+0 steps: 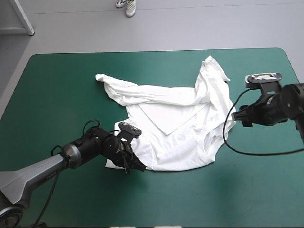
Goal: Fold the cloth
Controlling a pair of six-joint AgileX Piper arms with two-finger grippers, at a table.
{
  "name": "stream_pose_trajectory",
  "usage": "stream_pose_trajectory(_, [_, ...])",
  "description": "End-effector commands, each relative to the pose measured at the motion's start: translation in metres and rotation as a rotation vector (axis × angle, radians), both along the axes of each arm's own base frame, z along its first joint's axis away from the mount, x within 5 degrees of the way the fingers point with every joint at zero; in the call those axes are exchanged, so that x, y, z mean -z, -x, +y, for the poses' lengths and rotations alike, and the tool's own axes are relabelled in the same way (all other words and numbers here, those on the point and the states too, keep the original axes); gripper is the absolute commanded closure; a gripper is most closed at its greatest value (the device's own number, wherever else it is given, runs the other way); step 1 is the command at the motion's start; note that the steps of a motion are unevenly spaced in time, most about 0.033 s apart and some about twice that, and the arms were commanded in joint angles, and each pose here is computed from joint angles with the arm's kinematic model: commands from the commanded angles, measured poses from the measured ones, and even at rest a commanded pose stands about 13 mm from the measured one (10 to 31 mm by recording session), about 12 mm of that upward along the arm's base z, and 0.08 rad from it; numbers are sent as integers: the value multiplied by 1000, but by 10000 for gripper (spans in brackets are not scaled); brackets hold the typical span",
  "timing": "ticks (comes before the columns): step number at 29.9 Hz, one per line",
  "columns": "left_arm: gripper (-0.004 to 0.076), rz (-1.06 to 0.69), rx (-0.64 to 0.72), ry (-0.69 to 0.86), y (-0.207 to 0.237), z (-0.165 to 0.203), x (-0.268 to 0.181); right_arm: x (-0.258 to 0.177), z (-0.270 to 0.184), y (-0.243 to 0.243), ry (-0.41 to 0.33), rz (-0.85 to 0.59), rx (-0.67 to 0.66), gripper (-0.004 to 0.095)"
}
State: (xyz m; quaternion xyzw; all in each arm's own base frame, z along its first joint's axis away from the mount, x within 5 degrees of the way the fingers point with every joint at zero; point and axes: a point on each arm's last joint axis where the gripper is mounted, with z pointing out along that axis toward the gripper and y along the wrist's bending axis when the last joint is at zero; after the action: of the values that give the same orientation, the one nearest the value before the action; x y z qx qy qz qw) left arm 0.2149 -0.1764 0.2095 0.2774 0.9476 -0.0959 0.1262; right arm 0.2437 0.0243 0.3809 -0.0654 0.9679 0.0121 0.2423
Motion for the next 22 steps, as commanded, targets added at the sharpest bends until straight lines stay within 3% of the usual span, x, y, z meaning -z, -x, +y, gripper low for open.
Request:
stream_pose_trajectory(1, [732, 8, -34, -4, 7, 3, -11, 10, 0, -26, 1, -13, 5, 266])
stream_pose_trajectory(7, [732, -65, -88, -22, 11, 15, -30, 55, 7, -66, -18, 101, -2, 266])
stream_pose_trajectory(12, [732, -62, -105, -16, 12, 16, -32, 84, 16, -89, -105, 143, -10, 266])
stream_pose_trajectory(16, [732, -61, -103, -18, 12, 16, -32, 108, 19, -101, -122, 209, -2, 274])
stream_pose_trajectory(22, [732, -54, -103, -24, 13, 17, -32, 132, 21, -112, -119, 254, 4, 419])
